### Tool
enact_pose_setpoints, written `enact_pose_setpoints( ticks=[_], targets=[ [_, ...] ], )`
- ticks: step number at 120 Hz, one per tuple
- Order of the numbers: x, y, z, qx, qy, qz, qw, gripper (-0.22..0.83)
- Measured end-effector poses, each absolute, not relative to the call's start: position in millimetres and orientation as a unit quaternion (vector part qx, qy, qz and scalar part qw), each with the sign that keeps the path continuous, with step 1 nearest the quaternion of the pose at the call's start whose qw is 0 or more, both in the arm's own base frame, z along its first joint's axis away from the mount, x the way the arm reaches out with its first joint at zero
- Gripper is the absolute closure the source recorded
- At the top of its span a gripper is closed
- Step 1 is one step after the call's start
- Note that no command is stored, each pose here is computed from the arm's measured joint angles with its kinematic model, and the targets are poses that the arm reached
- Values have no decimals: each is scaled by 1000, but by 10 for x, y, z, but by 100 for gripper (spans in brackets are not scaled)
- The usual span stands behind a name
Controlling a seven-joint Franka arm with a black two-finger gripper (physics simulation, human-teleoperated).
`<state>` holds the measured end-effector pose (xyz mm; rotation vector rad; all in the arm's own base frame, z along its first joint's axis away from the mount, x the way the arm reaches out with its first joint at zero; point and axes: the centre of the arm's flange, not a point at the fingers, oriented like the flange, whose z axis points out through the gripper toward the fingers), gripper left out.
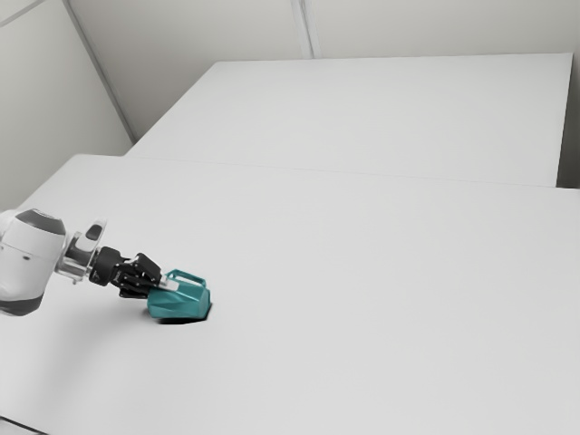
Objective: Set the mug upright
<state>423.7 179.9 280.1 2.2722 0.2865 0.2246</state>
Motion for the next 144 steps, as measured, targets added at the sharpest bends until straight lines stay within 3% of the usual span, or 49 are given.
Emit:
enact_pose_setpoints(
  ticks=[44,144],
  targets=[
    [4287,1735,2932,903,101,97,406,76],
    [4395,1671,3418,911,72,116,390,79]
  ],
)
